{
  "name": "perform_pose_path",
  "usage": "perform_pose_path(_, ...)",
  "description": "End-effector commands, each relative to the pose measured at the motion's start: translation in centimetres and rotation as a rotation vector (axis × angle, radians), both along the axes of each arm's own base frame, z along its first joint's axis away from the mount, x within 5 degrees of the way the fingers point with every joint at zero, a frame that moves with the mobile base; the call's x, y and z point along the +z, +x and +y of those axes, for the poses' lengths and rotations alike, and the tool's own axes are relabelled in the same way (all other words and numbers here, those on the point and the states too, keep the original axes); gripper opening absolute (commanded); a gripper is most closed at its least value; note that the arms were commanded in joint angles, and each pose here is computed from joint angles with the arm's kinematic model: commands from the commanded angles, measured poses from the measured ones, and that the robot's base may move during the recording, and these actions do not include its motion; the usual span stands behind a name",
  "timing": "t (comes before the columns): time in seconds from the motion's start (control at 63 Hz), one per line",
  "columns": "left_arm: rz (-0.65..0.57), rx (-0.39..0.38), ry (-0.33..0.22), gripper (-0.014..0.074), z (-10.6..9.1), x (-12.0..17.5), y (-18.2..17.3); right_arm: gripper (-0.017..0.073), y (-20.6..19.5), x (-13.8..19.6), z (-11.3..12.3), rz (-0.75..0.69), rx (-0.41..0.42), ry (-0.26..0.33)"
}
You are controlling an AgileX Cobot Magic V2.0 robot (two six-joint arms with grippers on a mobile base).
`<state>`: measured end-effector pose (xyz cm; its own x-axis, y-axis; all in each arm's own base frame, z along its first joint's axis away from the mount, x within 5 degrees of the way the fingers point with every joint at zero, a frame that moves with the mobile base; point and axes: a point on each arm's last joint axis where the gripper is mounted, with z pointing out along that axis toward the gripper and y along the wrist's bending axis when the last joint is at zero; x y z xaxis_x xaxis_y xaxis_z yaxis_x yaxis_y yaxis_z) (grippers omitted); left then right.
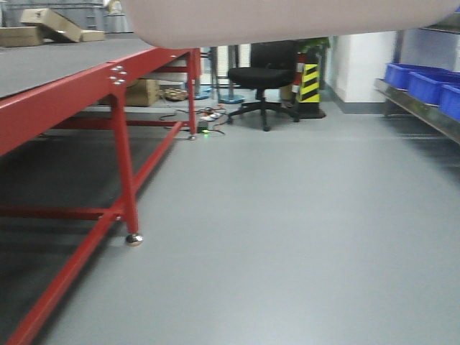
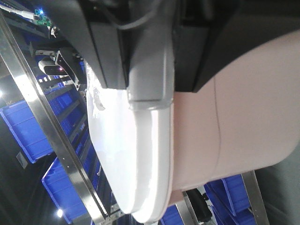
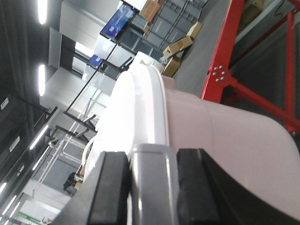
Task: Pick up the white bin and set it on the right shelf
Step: 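Hold the bin raised while the base turns away from the table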
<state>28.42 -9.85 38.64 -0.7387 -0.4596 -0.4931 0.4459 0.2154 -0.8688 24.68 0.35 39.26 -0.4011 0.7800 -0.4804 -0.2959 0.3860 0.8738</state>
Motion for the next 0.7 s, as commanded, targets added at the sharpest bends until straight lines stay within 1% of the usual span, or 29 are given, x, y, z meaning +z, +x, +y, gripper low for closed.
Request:
perform_pose_path(0.0,-0.143,-0.224,-0.198,-0.0127,-1.45,4.30,-3.26,0.0065,-1.97,2.82,2.21,-0.140,0.213,0.056)
perform_pose_path(0.683,-0.143,-0.224,-0.198,-0.0127,-1.45,4.30,-3.26,0.0065,-1.97,2.82,2.21,-0.140,0.213,0.056)
